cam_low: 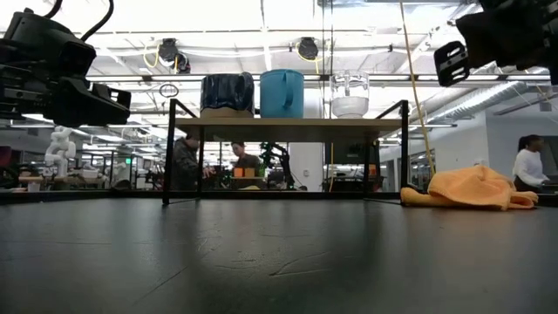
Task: Stack small to large cups/mugs on shelf
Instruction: Return to Home Position
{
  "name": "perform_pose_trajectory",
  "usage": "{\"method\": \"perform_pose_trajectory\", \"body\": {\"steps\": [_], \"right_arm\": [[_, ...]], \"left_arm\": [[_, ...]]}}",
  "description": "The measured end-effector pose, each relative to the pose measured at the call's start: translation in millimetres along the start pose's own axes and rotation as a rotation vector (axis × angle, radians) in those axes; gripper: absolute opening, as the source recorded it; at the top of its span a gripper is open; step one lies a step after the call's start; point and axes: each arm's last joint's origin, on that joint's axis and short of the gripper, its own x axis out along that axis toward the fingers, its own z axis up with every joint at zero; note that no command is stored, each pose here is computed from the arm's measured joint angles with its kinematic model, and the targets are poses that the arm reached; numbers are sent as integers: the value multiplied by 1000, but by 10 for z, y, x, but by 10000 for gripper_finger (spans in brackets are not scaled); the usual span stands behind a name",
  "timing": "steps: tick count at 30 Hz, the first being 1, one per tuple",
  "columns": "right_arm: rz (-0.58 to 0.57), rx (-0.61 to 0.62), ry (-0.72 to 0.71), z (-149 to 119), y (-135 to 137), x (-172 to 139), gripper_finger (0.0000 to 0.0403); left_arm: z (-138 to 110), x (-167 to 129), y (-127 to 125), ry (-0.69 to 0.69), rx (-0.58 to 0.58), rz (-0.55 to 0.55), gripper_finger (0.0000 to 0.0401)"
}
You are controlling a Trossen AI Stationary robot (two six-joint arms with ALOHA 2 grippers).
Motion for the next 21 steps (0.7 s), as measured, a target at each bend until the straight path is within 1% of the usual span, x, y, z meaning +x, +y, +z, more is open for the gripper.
{"method": "perform_pose_trajectory", "body": {"steps": [6, 11, 13, 16, 21], "right_arm": [[-28, 0, -4, -141, -9, -41, 0], [-28, -1, -23, -242, -16, -55, 0], [-31, -9, -39, -247, -16, -59, 0], [-79, -10, -52, -246, -30, -63, 0], [-82, -8, -46, -257, -32, -63, 0]], "left_arm": [[8, 0, 2, -8, 2, 2, 31], [8, 0, 2, -8, -2, 1, 31], [8, 0, 2, -8, -2, 1, 31], [9, 0, 2, -9, -2, 2, 31], [20, 0, 4, -20, -1, 0, 31]]}}
